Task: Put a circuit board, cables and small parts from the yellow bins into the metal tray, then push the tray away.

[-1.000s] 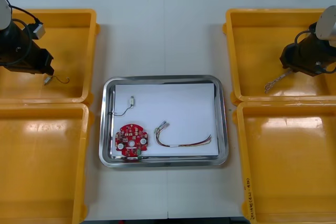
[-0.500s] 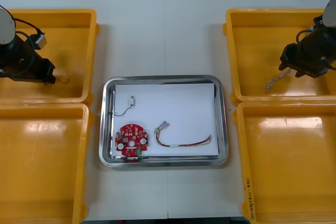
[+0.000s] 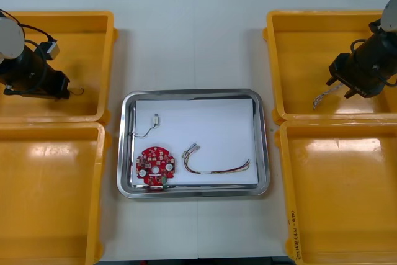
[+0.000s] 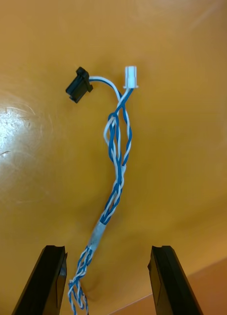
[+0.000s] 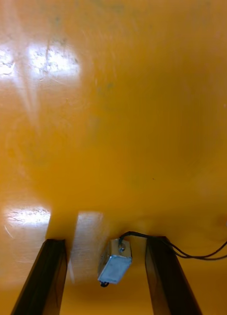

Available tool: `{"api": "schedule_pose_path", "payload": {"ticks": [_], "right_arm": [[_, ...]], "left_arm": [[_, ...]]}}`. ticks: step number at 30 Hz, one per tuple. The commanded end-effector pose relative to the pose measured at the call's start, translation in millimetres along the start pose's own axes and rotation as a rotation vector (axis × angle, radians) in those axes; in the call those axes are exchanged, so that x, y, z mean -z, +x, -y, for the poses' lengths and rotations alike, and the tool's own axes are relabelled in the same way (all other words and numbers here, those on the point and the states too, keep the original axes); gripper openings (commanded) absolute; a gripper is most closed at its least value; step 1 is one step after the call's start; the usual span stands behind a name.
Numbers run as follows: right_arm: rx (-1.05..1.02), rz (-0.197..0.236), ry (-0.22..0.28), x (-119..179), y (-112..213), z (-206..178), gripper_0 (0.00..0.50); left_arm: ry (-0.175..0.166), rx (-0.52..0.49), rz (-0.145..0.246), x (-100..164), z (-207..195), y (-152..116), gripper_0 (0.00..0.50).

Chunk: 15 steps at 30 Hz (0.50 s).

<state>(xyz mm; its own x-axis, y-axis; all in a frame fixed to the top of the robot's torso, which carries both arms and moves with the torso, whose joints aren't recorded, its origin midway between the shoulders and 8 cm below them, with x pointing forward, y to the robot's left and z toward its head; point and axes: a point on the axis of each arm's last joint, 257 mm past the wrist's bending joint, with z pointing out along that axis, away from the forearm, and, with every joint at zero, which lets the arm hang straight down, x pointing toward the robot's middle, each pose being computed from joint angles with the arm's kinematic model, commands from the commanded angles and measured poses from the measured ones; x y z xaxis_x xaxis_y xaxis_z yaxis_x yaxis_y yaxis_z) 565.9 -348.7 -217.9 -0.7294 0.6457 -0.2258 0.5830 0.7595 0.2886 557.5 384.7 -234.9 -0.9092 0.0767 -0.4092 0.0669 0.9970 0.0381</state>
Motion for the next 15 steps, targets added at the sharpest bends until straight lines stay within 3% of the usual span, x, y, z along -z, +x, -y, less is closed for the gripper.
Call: {"api": "schedule_pose_path", "payload": {"ticks": [1, 2, 3, 4, 7, 15], "right_arm": [[-0.037, 0.032, -0.047, 17.4, -6.9, -30.4, 0.489], [-0.038, 0.032, -0.046, 17.2, -6.5, -31.0, 0.490], [-0.038, 0.030, -0.045, 15.5, -4.9, -32.1, 0.490], [-0.041, 0.030, -0.045, 15.2, -4.4, -33.0, 0.490], [-0.046, 0.026, -0.039, 10.8, -0.5, -33.0, 0.491], [-0.045, 0.037, -0.013, -1.9, 3.7, -28.0, 0.490]], "left_arm": [[0.004, -0.035, -0.010, -14.7, 9.6, 11.3, 0.305], [0.004, -0.036, -0.011, -15.0, 10.1, 11.3, 0.262], [0.005, -0.038, -0.011, -16.6, 11.9, 12.0, 0.139], [0.004, -0.038, -0.013, -16.6, 11.5, 12.3, 0.082], [0.002, -0.034, -0.016, -17.5, 10.7, 14.1, 0.000], [0.028, 0.010, 0.013, -3.9, 13.7, 0.0, 0.000]]}}
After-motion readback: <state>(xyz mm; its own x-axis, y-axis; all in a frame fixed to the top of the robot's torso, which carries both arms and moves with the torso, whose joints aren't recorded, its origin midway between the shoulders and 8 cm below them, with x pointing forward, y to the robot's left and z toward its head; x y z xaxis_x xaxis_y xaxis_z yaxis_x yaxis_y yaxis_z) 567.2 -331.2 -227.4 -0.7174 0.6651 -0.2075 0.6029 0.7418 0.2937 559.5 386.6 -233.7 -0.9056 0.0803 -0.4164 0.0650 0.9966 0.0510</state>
